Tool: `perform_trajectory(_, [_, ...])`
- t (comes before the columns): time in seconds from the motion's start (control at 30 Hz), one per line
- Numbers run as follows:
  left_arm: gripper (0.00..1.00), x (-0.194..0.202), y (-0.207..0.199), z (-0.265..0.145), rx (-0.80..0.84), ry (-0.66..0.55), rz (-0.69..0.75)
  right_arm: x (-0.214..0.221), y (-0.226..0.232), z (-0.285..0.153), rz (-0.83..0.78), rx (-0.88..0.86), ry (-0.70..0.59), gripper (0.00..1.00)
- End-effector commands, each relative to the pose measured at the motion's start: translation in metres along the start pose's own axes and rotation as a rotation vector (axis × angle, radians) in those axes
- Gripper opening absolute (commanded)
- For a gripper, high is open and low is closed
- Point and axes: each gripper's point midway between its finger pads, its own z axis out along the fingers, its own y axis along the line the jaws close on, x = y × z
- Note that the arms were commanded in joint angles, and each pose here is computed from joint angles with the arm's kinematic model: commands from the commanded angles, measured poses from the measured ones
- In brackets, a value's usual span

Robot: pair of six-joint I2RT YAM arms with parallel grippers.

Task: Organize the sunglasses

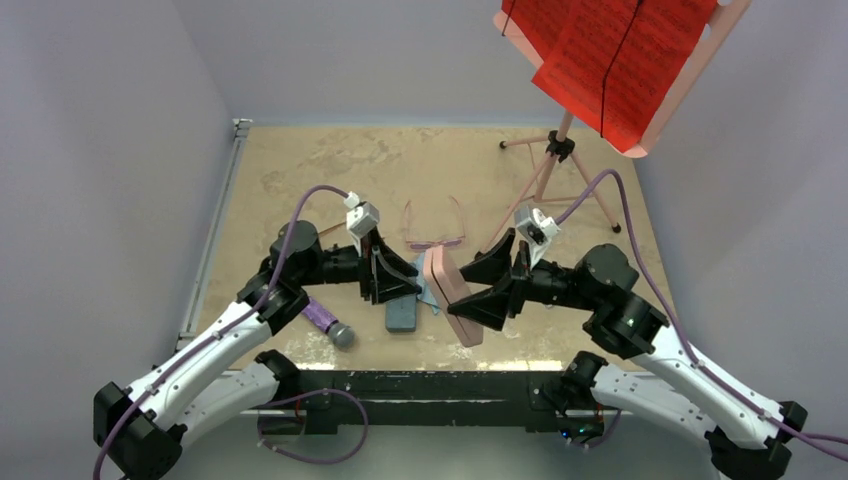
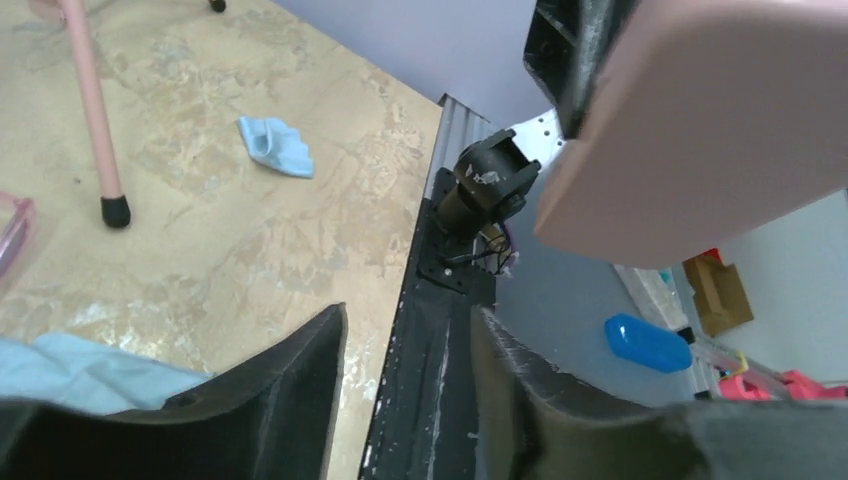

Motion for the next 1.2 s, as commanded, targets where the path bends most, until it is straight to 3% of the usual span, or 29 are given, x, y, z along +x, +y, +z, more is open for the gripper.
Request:
perform_trajectory(0.0, [0.89, -0.029, -0.015, -0.009, -0.023, -0.105, -0.054, -0.02, -0.04, 0.0, -0.019, 0.233, -0.082, 0.0])
perform_trajectory(0.03, [0.99, -0.034, -0.019, -0.011, -0.019, -0.132, -0.043, -0.02, -0.047, 0.001, -0.014, 0.259, -0.087, 0.0])
perform_trajectory(0.13, [1.0, -0.058, -0.037, -0.022, 0.012, -0.255, 0.009, -0.022, -0.061, 0.005, 0.039, 0.318, -0.13, 0.0])
perform_trajectory(0.27, [1.0, -0.086, -0.049, -0.023, 0.025, -0.321, 0.011, -0.026, -0.058, 0.015, 0.07, 0.261, -0.171, 0.0])
perform_trajectory(0.53, [1.0, -0.106, -0.023, -0.007, -0.077, -0.299, -0.074, -0.038, -0.05, 0.024, 0.07, 0.202, -0.208, 0.0])
perform_trajectory(1.1, [1.0, -0.103, -0.062, 0.007, 0.236, -0.233, -0.062, -0.052, -0.029, 0.033, 0.027, 0.077, -0.233, 0.0])
perform_trajectory(1.17, [0.94, -0.103, -0.06, 0.008, 0.236, -0.229, -0.071, -0.051, -0.023, 0.032, 0.022, 0.046, -0.233, 0.0])
